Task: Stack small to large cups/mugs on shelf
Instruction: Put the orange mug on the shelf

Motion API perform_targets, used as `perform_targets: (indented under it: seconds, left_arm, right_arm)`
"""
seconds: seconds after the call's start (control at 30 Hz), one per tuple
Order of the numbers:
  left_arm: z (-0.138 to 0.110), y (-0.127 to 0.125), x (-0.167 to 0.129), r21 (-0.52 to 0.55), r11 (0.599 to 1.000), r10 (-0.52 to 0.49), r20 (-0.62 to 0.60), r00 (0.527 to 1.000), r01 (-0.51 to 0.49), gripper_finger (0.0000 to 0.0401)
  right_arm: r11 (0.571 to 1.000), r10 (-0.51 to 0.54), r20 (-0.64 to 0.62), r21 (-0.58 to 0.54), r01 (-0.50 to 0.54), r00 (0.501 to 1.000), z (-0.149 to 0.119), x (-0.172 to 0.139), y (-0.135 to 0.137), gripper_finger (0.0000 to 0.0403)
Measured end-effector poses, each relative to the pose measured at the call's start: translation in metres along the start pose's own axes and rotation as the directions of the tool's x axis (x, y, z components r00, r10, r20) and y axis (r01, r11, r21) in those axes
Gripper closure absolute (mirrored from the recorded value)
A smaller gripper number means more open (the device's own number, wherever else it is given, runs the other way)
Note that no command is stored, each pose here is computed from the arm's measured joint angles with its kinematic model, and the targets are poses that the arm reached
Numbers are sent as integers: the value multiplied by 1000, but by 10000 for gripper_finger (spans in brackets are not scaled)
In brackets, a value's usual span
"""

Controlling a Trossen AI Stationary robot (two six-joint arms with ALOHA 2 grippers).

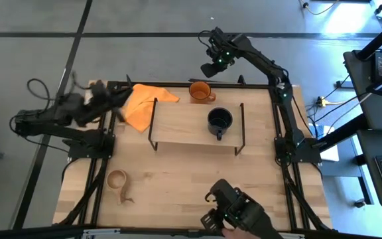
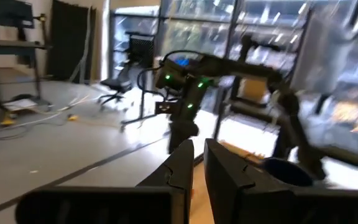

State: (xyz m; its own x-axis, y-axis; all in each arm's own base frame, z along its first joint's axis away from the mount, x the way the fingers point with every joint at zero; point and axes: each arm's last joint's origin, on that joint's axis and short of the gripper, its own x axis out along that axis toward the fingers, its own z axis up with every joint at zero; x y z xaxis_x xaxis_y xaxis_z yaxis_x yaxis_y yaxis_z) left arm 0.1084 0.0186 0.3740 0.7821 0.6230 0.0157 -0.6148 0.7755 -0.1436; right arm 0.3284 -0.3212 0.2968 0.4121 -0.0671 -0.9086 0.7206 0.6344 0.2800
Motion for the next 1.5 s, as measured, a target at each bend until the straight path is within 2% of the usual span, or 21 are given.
perform_targets:
  seconds: [0.1,0.2,0.3,0.4,0.5,0.6,0.77,0.87,0.97,1.1,1.17,1.27,1.4,1.5]
  left_arm:
    - [26,-11,36,79,994,74,-64,995,-69,369]
    - [55,-3,75,168,982,118,-169,978,-90,369]
    - [77,27,114,151,988,40,-294,955,6,369]
    - [78,77,148,31,998,-34,-403,914,51,373]
    - [65,120,175,-96,991,-127,-462,878,92,384]
    - [46,140,200,-174,967,-251,-498,830,189,396]
    - [20,145,242,-170,938,-345,-538,769,302,397]
    - [-1,146,265,-193,926,-375,-573,728,324,390]
    - [-27,154,284,-268,899,-437,-589,680,345,382]
    - [-58,166,302,-321,895,-447,-617,648,311,370]
    - [-71,172,308,-375,872,-488,-607,627,316,365]
    - [-84,179,312,-470,808,-584,-563,585,355,360]
    - [-96,181,316,-424,803,-596,-572,564,418,361]
    - [-97,175,317,-286,834,-537,-622,570,473,360]
  right_arm:
    - [1000,-1,-9,-3,1,1000,-1,-5,1,243]
    - [1000,-1,-6,-12,1,1000,-1,-10,3,243]
    - [1000,6,9,-23,-6,1000,-2,-16,4,243]
    - [1000,8,13,-29,-7,1000,-3,-19,5,243]
    - [1000,8,5,-28,-7,1000,-4,-20,5,243]
    - [999,5,-14,-32,-6,1000,-6,-20,5,243]
    - [999,11,-13,-33,-11,1000,-5,-21,2,243]
    - [999,48,-35,20,-47,998,-5,-15,-7,243]
    - [997,49,-62,60,-45,997,-6,-3,-14,243]
    - [989,105,-64,115,-97,992,-6,9,-19,243]
    - [981,140,-67,143,-129,988,-7,18,-23,243]
    - [968,185,-86,185,-167,979,-10,27,-30,243]
    - [970,172,-119,195,-147,978,-16,37,-41,243]
    - [972,157,-128,195,-130,979,-18,39,-51,243]
